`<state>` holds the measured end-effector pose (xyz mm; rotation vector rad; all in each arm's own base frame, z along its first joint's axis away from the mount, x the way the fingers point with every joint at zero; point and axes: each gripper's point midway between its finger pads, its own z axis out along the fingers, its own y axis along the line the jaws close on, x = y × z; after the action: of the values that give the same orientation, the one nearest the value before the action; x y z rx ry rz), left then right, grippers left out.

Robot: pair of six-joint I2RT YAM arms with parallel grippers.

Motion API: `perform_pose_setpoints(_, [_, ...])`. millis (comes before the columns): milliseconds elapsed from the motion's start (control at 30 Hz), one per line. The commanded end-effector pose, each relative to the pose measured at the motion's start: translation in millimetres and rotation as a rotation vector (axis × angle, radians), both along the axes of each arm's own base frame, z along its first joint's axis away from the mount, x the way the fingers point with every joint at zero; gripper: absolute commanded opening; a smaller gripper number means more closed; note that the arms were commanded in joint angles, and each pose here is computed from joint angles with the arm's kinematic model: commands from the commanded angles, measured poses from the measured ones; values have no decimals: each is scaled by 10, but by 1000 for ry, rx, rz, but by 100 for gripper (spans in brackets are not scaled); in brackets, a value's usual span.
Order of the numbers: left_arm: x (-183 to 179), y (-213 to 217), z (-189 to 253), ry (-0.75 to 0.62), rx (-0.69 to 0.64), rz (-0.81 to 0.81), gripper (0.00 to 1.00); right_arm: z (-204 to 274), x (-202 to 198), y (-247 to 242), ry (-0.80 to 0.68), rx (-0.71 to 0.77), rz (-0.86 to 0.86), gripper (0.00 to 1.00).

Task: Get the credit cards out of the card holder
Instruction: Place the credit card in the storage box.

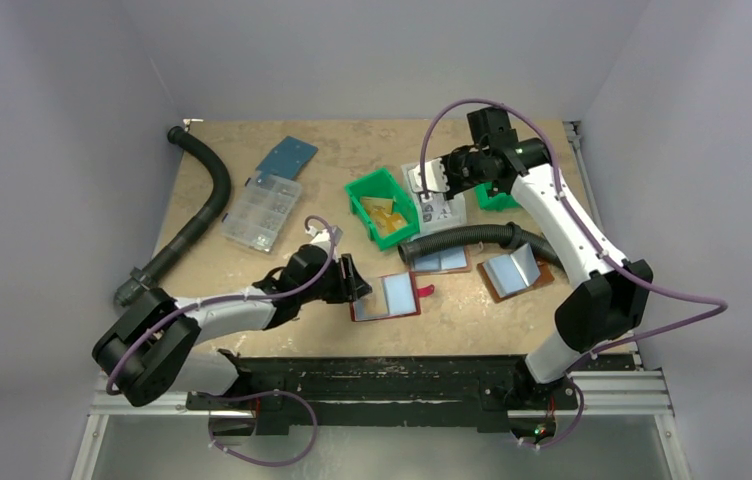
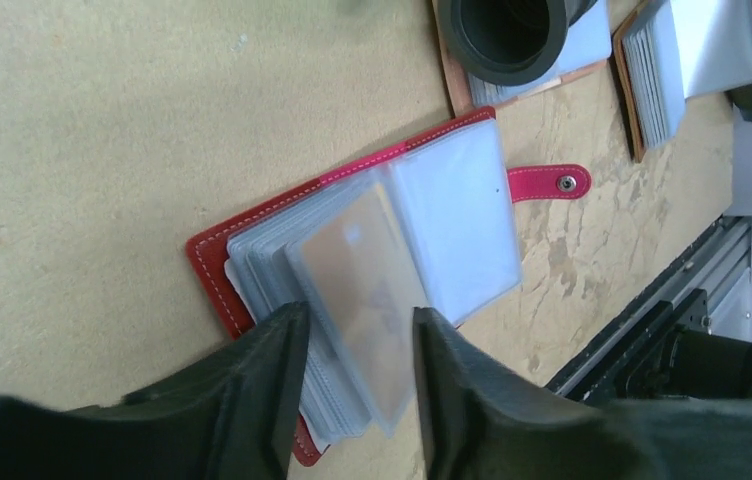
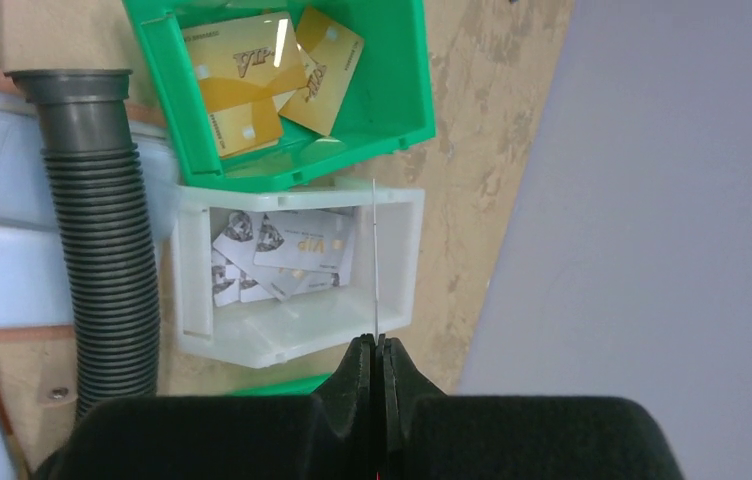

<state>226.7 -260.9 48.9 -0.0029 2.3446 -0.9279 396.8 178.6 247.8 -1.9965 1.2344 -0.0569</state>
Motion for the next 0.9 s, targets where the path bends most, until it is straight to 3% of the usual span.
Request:
perform_pose_setpoints(0, [163,119,212,-70,47,41,54,162,-16,-45,-111,-100,63,0])
perform_pose_setpoints(167, [262,308,467,-131,57,138,87,160,59,-34,-177,-125,94,0])
perform_pose_setpoints(300, [286,396,675,-165,54,163,99,134,98,-7,-194,-132,117,0])
perform_pose_setpoints(867, [277,589,1207,-278,167,77,100,-90,156,54,-380,-236,295,0])
